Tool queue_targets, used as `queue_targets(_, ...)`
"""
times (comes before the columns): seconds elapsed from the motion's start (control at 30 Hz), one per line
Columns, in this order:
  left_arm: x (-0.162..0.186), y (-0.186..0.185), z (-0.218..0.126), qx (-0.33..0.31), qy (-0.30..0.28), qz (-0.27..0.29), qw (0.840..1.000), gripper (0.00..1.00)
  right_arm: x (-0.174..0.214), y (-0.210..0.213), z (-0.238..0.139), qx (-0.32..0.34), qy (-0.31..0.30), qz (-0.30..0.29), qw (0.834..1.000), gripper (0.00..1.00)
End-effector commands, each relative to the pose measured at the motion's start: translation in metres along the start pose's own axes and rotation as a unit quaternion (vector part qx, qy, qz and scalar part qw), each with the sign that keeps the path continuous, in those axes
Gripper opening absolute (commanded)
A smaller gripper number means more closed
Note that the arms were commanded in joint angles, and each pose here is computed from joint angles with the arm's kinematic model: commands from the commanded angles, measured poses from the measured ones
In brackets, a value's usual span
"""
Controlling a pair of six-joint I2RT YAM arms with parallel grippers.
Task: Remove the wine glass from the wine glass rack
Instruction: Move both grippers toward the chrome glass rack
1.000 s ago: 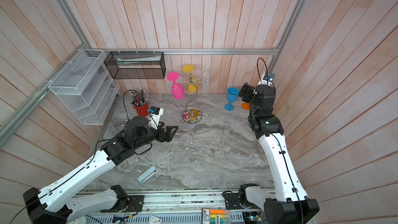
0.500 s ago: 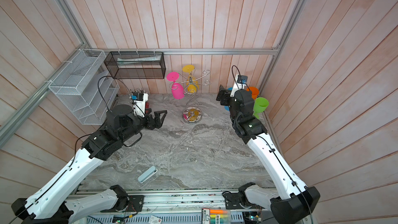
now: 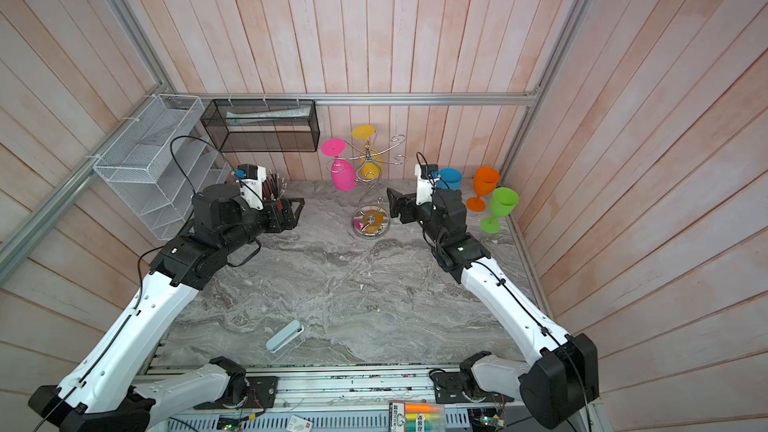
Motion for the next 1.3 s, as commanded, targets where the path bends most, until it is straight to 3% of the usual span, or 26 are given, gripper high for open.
queue_targets(0.0,0.010,0.003,0.003,0.010,0.017,-0.002,1.000,0.92,-0.008,0.024,0.013,-0.033,-0.026,-0.026,0.999,0.90)
queue_targets(0.27,0.024,0.008,0.012,0.018,0.034,0.007,0.999,0.92,-0.002,0.042,0.042,0.017,-0.028,-0.061,0.998,0.91)
queue_targets(0.63,0.025,0.008,0.014,0.025,0.035,0.011,0.999,0.92,-0.008,0.030,0.064,0.083,-0.033,-0.073,0.993,0.91)
queue_targets(1.27,0.023,0.006,0.012,0.032,0.033,-0.005,0.999,0.92,-0.018,-0.045,0.031,0.120,-0.047,-0.015,0.991,0.89)
Point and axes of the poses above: each gripper's point midway between its finger pads, its own z axis out along the fingers, its own y axis along the line the jaws close on, x = y × z, the point moved 9 cm from there along -z, back along the fingers, and after that the axes turned 2 degrees about -z, right-handed, at the moved point
